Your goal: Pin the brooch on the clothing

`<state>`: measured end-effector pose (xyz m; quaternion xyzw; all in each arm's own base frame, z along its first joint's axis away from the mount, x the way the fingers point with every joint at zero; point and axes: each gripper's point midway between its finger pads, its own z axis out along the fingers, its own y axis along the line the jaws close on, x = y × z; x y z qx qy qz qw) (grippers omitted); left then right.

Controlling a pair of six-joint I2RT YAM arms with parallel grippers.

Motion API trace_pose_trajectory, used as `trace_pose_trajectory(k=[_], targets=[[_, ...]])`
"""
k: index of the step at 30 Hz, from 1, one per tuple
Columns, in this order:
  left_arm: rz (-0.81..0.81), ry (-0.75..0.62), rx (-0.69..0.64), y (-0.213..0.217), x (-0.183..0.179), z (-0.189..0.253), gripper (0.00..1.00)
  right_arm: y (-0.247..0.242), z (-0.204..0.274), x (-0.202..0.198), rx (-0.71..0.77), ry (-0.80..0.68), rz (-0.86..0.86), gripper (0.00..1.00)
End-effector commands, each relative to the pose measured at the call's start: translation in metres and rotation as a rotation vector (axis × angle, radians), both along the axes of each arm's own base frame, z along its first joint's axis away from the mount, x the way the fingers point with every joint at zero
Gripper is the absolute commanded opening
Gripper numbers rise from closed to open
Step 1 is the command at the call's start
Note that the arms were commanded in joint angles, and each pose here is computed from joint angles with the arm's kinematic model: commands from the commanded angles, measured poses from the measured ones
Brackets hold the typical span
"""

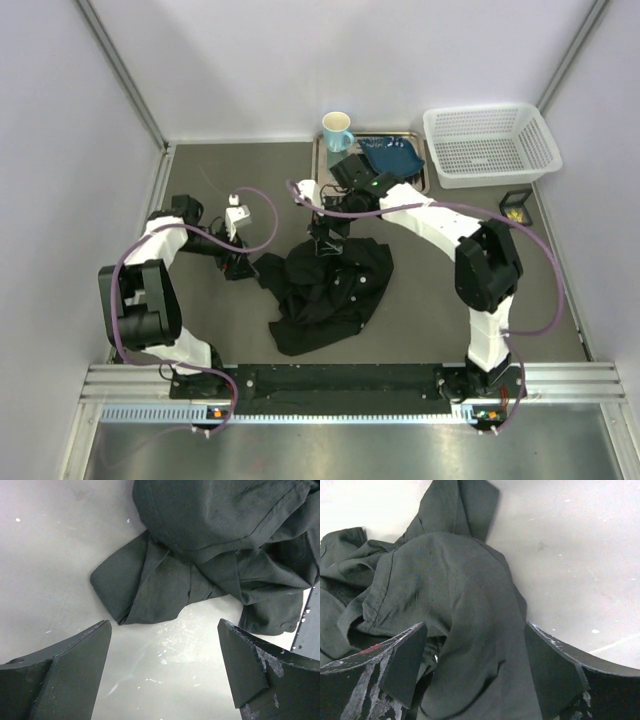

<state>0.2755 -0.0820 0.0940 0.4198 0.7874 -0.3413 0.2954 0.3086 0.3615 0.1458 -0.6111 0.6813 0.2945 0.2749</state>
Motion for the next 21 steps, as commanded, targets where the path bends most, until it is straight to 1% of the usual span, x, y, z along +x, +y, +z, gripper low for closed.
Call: trace_pose_trajectory(k=[1, 2, 3, 5, 7, 8, 9, 10, 11, 12, 13, 14, 15, 16, 18, 19, 21], targets=[[-0.018, -0.1, 0.016, 0.011, 0.003, 0.003, 0.94, 0.021, -0.009, -0.005, -0.013, -0.025, 0.071, 0.75], [-0.01, -0.102, 0.008, 0.013, 0.002, 0.004, 0.94, 0.021, -0.019, -0.002, -0.03, -0.01, 0.059, 0.67], [-0.005, -0.098, -0.001, 0.014, 0.001, 0.005, 0.94, 0.022, -0.019, 0.001, -0.035, -0.012, 0.047, 0.38], [0.005, -0.086, -0.027, 0.019, -0.004, 0.008, 0.93, 0.022, -0.005, 0.011, -0.036, -0.024, 0.002, 0.01], [0.021, -0.095, -0.039, 0.027, -0.002, 0.012, 0.93, 0.018, 0.034, 0.01, 0.026, -0.033, -0.041, 0.0], [0.021, -0.08, -0.048, 0.028, -0.006, 0.013, 0.92, 0.01, 0.051, 0.013, 0.056, -0.039, -0.067, 0.0], [0.011, -0.093, -0.051, 0.028, -0.005, 0.017, 0.91, 0.0, 0.089, 0.01, 0.115, -0.083, -0.088, 0.0], [-0.013, -0.123, -0.051, 0.027, -0.005, 0.02, 0.9, -0.009, 0.099, 0.004, 0.136, -0.065, -0.112, 0.0], [-0.018, -0.153, -0.05, 0.026, -0.002, 0.023, 0.89, -0.027, 0.111, 0.011, 0.154, -0.069, -0.16, 0.0], [-0.017, -0.178, -0.053, 0.024, 0.003, 0.024, 0.89, -0.039, 0.122, 0.009, 0.175, -0.075, -0.185, 0.0], [-0.012, -0.178, -0.054, 0.018, 0.005, 0.028, 0.89, -0.055, 0.127, -0.003, 0.184, -0.071, -0.205, 0.0], [-0.019, -0.195, -0.047, 0.015, 0.008, 0.029, 0.89, -0.069, 0.129, -0.005, 0.186, -0.072, -0.236, 0.0], [-0.032, -0.253, -0.03, 0.012, 0.018, 0.028, 0.89, -0.085, 0.125, -0.002, 0.178, -0.076, -0.272, 0.0], [-0.051, -0.254, -0.013, 0.0, 0.018, 0.027, 0.89, -0.101, 0.116, -0.012, 0.158, -0.075, -0.297, 0.0], [-0.061, -0.343, 0.012, -0.01, 0.036, 0.026, 0.91, -0.117, 0.105, -0.014, 0.141, -0.056, -0.343, 0.0], [-0.084, -0.356, 0.023, -0.024, 0.037, 0.025, 0.91, -0.121, 0.098, -0.018, 0.139, -0.039, -0.355, 0.0], [-0.098, -0.386, 0.035, -0.034, 0.043, 0.021, 0.93, -0.127, 0.103, -0.023, 0.169, -0.04, -0.387, 0.0]])
